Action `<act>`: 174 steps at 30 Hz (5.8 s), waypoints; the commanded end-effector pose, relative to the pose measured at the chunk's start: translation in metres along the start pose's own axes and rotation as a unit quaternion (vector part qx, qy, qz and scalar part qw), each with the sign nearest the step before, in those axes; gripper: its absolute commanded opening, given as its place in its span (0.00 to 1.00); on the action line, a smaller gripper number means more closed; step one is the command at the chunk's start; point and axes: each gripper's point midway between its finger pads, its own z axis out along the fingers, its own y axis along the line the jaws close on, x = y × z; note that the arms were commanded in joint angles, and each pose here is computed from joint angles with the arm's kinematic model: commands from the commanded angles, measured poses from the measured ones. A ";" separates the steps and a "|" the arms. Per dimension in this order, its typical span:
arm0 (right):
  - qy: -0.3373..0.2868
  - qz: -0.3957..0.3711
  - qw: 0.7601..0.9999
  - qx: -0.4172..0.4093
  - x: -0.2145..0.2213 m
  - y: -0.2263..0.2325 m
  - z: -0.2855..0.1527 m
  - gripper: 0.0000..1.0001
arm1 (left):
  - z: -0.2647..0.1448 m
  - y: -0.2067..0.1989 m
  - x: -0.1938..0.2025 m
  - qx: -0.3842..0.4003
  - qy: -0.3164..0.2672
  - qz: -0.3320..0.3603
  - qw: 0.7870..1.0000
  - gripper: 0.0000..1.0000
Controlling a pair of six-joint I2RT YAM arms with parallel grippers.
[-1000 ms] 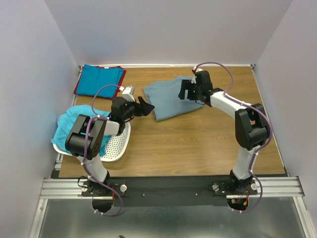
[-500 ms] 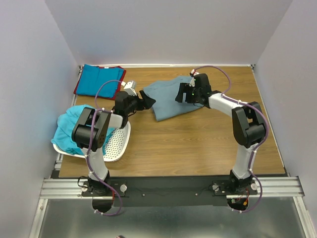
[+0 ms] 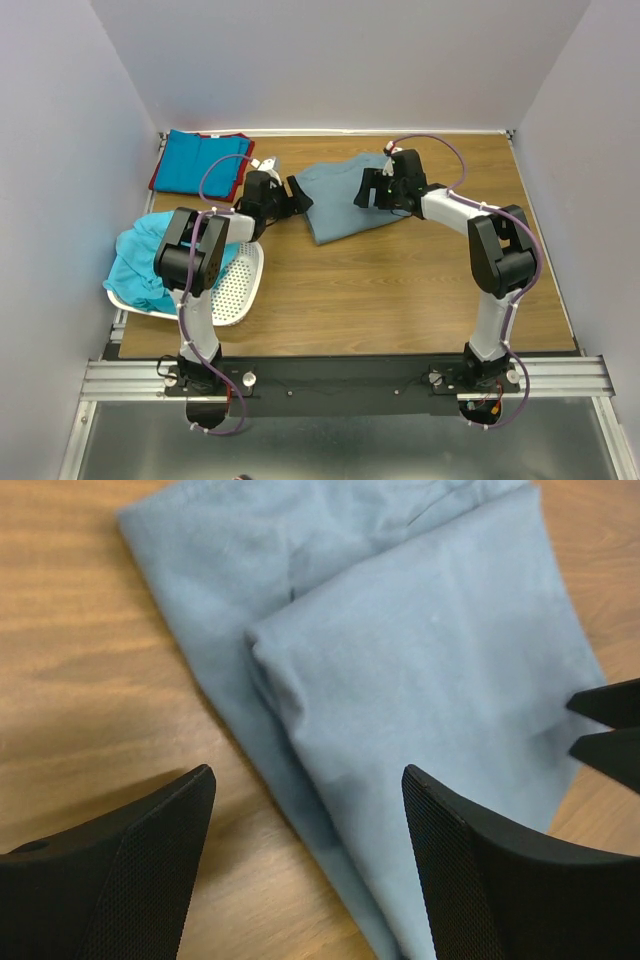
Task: Fold and stack the t-shirts
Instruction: Fold the tshirt, then neatly place the folded tshirt to the corner
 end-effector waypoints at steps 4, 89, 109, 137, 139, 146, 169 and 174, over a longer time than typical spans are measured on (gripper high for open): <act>0.002 0.007 1.000 0.002 0.006 0.001 0.002 0.90 | 0.008 0.019 0.026 -0.035 0.040 -0.011 0.999 0.83; 0.005 0.033 0.999 -0.039 0.038 0.015 -0.055 0.92 | 0.026 -0.079 -0.011 -0.025 0.026 0.158 0.987 0.00; -0.029 0.015 0.999 -0.026 0.019 0.018 -0.089 0.92 | -0.018 0.004 -0.114 -0.123 0.101 0.412 0.897 0.00; 0.009 0.016 0.998 -0.056 0.041 0.025 -0.085 0.93 | -0.075 0.075 -0.259 -0.195 0.069 0.480 0.853 0.00; 0.013 0.018 0.998 -0.057 0.043 0.024 -0.083 0.92 | -0.079 0.073 -0.265 -0.190 0.061 0.483 0.853 0.00; 0.025 0.020 0.998 -0.058 0.049 0.023 -0.077 0.93 | -0.108 0.063 -0.294 -0.180 0.017 0.487 0.855 0.00; 0.027 0.021 0.998 -0.062 0.050 0.024 -0.078 0.93 | -0.150 0.089 -0.337 -0.192 -0.039 0.467 0.862 0.00; 0.024 0.020 0.998 -0.062 0.049 0.025 -0.079 0.92 | -0.152 0.099 -0.339 -0.192 -0.042 0.460 0.866 0.00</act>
